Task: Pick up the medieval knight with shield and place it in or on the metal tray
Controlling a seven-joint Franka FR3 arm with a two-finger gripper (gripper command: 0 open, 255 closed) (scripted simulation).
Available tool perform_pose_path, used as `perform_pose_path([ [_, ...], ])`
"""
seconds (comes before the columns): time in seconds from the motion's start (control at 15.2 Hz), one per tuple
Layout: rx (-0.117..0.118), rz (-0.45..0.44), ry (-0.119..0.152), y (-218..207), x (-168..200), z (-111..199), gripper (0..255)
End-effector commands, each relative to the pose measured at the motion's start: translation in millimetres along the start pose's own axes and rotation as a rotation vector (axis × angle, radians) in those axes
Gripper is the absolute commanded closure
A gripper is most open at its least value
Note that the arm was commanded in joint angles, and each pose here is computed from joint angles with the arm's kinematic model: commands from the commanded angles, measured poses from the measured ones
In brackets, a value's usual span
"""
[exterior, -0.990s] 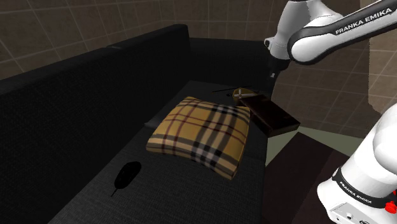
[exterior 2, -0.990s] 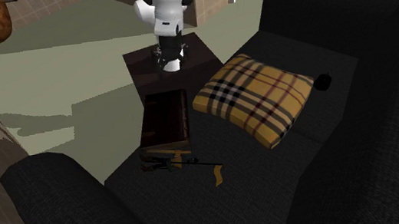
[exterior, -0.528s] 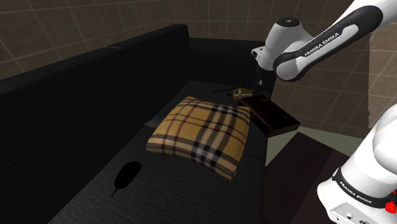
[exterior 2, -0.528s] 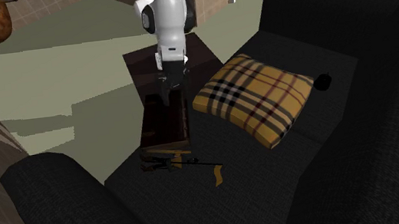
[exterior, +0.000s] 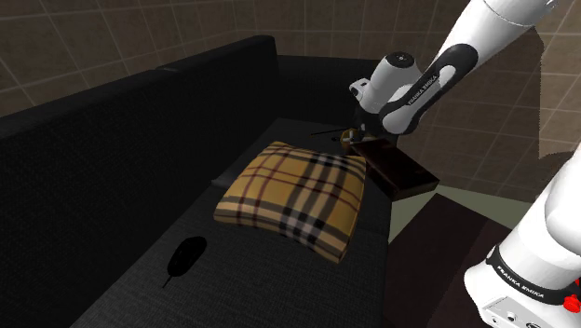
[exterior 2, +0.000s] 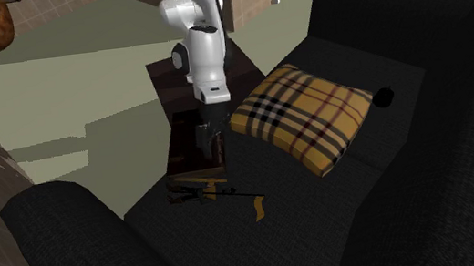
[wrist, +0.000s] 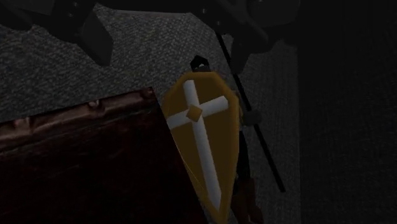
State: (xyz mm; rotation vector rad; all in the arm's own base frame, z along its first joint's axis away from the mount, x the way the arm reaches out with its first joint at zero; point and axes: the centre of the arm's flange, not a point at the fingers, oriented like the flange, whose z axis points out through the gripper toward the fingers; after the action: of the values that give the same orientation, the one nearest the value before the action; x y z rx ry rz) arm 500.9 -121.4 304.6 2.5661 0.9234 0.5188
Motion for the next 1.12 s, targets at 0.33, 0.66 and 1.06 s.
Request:
perform_pose_path([
  [0.33, -0.067, -0.151, 0.1, 20, 26, 63, 0],
  [0.66, -0.067, -0.151, 0.1, 21, 29, 89, 0],
  [1.06, -0.067, -0.151, 0.1, 22, 31, 102, 0],
])
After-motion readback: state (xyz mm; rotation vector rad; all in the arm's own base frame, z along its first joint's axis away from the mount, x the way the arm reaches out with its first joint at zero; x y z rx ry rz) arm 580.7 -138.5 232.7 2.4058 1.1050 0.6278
